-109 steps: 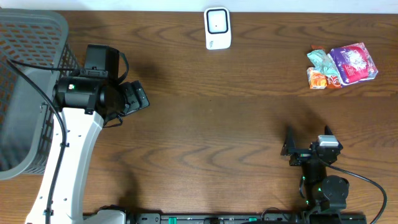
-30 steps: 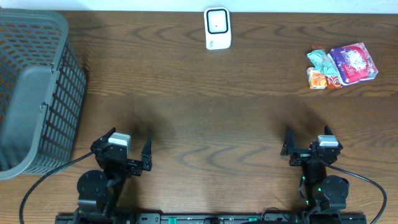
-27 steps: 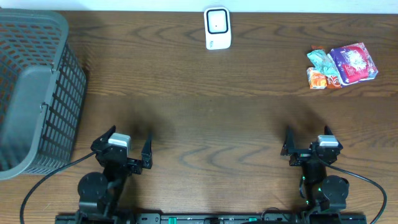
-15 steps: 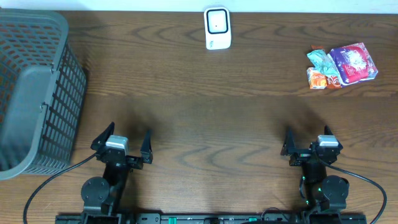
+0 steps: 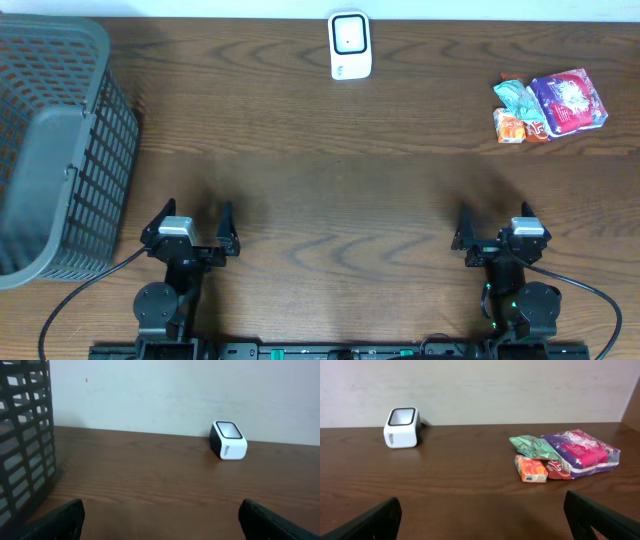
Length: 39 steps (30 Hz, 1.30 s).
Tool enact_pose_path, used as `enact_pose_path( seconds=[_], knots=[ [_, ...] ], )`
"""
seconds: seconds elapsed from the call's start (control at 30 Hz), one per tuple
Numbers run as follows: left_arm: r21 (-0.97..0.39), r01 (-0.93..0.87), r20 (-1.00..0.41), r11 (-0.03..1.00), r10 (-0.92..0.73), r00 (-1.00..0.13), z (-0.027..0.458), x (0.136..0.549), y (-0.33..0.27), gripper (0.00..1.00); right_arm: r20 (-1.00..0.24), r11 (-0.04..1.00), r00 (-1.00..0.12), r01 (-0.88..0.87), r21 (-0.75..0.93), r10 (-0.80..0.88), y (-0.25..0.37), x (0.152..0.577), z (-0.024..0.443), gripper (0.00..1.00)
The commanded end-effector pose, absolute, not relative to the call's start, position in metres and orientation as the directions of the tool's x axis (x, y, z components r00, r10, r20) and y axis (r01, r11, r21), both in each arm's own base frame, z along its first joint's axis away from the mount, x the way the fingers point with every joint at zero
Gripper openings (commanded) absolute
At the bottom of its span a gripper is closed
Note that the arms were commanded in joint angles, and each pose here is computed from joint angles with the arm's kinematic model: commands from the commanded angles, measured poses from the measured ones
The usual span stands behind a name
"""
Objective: Scan the item barcode
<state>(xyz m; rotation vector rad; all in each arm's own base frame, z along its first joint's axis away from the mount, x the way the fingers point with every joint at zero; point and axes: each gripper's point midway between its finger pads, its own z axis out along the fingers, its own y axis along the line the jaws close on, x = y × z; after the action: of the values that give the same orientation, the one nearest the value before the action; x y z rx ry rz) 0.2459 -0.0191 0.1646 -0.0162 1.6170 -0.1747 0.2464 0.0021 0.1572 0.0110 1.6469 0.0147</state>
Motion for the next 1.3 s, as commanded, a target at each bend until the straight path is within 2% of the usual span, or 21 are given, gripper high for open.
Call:
enact_pose_path(
  seconds=[0.0, 0.23, 0.4, 0.57, 0.7, 1.27],
  knots=[
    [-0.115, 0.074, -0.993, 0.991, -0.112, -0.042, 0.166, 0.246, -0.015, 0.98, -0.997, 1.000, -0.075, 0.008, 0.027, 0.028, 0.000, 0.246, 0.157, 0.99],
    [-0.018, 0.117, -0.990, 0.993, -0.001, -0.143, 0.140, 0.243, -0.022, 0.98, -0.997, 1.000, -0.075, 0.008, 0.027, 0.028, 0.000, 0.246, 0.157, 0.99],
    [0.035, 0.154, -0.990, 0.987, 0.056, -0.133, 0.140, 0.242, -0.029, 0.98, -0.997, 1.000, -0.075, 0.008, 0.027, 0.028, 0.000, 0.246, 0.157, 0.99],
    [0.026, 0.170, -0.990, 0.985, 0.049, -0.134, 0.140, 0.242, -0.033, 0.98, -0.997, 1.000, -0.075, 0.008, 0.027, 0.028, 0.000, 0.246, 0.157, 0.99],
    [-0.051, 0.135, -0.988, 0.990, -0.030, -0.150, 0.139, 0.242, -0.029, 0.98, -0.997, 1.000, -0.075, 0.008, 0.027, 0.028, 0.000, 0.246, 0.157, 0.99],
    [-0.057, 0.135, -0.988, 0.989, -0.037, -0.151, 0.139, 0.242, -0.029, 0.98, -0.997, 1.000, -0.075, 0.008, 0.027, 0.028, 0.000, 0.246, 0.157, 0.99]
  ],
)
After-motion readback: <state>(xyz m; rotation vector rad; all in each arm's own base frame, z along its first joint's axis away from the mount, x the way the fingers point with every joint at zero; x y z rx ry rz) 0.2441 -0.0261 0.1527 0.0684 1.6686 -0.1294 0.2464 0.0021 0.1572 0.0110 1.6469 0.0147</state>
